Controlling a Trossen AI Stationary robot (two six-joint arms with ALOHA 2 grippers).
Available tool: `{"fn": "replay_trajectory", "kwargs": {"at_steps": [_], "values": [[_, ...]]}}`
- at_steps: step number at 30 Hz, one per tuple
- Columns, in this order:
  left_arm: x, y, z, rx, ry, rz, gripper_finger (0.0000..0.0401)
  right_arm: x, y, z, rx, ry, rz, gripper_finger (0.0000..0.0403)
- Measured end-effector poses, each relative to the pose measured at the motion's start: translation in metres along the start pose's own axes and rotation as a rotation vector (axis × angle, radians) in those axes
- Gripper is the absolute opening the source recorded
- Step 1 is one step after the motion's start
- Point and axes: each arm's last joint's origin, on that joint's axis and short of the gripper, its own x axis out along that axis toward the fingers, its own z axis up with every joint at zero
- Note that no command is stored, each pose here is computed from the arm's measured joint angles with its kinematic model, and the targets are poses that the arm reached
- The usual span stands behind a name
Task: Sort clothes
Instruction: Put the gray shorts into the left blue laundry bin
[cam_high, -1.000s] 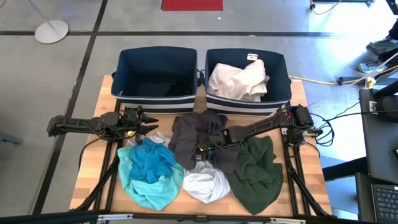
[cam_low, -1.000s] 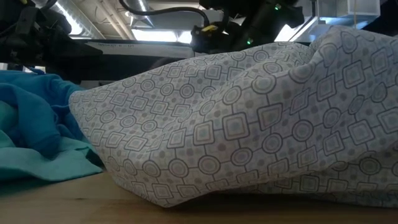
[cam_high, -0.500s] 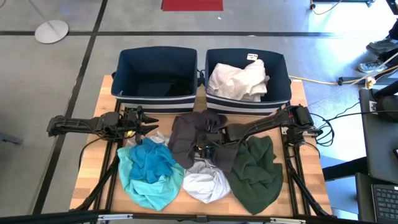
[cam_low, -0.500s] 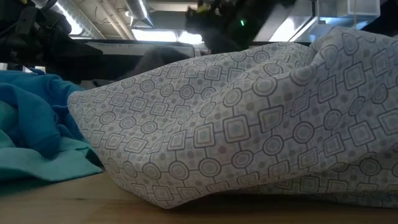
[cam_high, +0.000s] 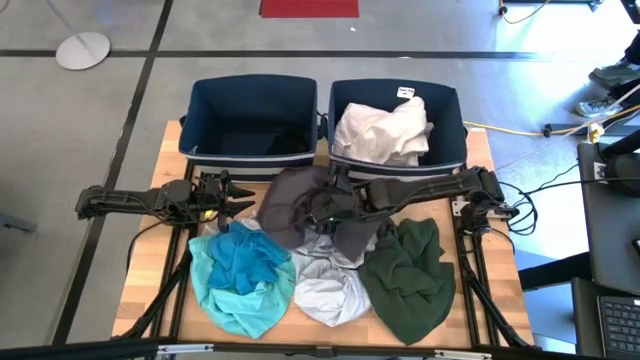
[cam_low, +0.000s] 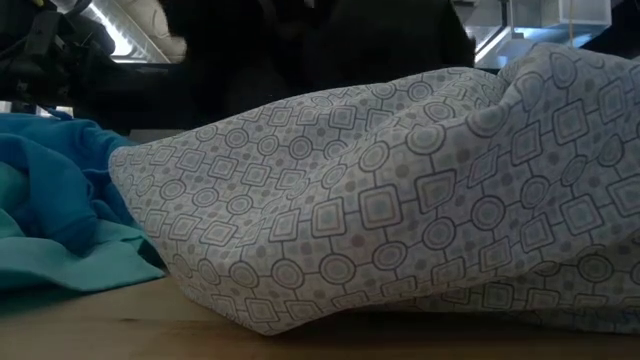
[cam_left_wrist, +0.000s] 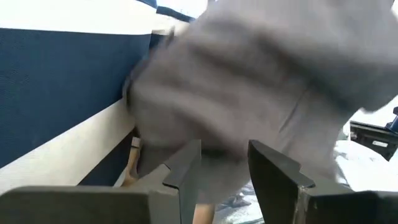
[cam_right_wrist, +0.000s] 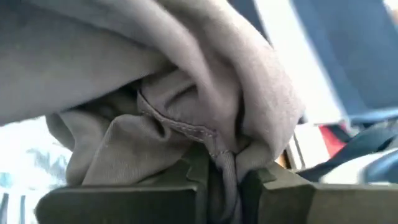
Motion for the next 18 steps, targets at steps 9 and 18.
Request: {"fn": "replay_trajectory", "kwargs": {"at_steps": [9, 18], "values": [[0.0, 0.0, 0.0, -0.003, 0.0, 0.0, 0.0125, -0.042, -0.034, 0.038, -0.053, -0.171, -0.059, 0.0041], [0.0, 0.0, 0.0, -0.042, 0.0, 0.0, 0.0125, -0.068, -0.073, 0.074, -0.087, -0.482, -0.079, 0.0044]]}}
